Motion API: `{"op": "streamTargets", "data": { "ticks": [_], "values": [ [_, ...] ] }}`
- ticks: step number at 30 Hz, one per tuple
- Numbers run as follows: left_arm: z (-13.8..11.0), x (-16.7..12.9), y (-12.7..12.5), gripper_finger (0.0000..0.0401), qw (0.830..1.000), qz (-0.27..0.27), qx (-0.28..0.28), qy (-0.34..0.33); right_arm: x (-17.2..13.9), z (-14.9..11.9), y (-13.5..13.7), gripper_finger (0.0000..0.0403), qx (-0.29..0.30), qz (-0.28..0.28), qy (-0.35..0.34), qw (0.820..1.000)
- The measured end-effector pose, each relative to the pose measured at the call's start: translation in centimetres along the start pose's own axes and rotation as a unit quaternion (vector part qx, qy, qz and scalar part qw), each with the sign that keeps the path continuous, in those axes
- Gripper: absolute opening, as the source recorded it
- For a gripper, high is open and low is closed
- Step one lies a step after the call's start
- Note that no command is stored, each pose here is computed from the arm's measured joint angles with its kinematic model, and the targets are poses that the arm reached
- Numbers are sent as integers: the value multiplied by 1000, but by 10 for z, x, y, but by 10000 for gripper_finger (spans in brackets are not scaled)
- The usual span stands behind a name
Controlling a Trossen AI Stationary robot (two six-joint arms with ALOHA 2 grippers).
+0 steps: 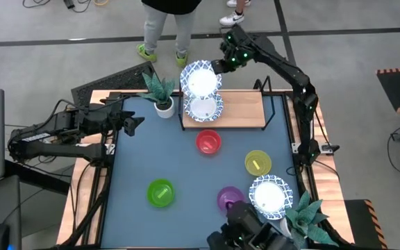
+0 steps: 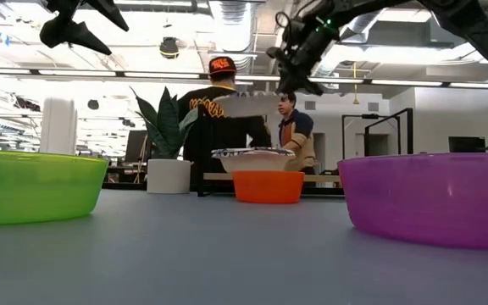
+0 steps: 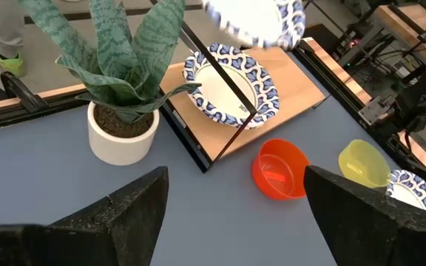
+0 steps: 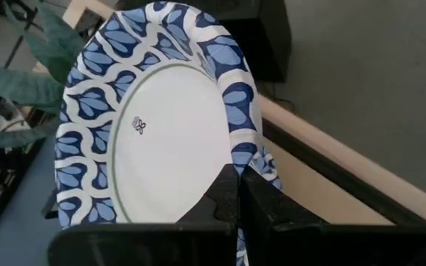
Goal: Place and stack bowls onto a shelf
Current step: Stack the white patterned bowl on top of the white patterned bowl on the shelf
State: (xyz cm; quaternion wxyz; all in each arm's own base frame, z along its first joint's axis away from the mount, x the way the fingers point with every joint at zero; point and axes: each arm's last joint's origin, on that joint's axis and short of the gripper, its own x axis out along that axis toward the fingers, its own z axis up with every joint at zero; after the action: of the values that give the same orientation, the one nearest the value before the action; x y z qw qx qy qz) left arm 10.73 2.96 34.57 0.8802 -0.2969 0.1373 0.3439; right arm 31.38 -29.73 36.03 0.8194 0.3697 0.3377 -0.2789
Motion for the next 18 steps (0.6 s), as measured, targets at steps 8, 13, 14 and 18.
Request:
{"op": "streamTargets", "data": {
  "ticks": [8,13,14,18],
  "values": [
    [0,0,0,300,1000,0,-3,0,43,-18,-13,22,-5,12,35,999],
    [0,0,0,300,1000,0,-12,0,52,-30,-27,22,-1,16,39,999],
    [0,0,0,300,1000,0,-14,0,54,-32,-30,22,-1,16,37,999],
    [0,0,0,300,1000,1,-15,-1,52,-44,-36,22,2,29,18,999]
  ]
}}
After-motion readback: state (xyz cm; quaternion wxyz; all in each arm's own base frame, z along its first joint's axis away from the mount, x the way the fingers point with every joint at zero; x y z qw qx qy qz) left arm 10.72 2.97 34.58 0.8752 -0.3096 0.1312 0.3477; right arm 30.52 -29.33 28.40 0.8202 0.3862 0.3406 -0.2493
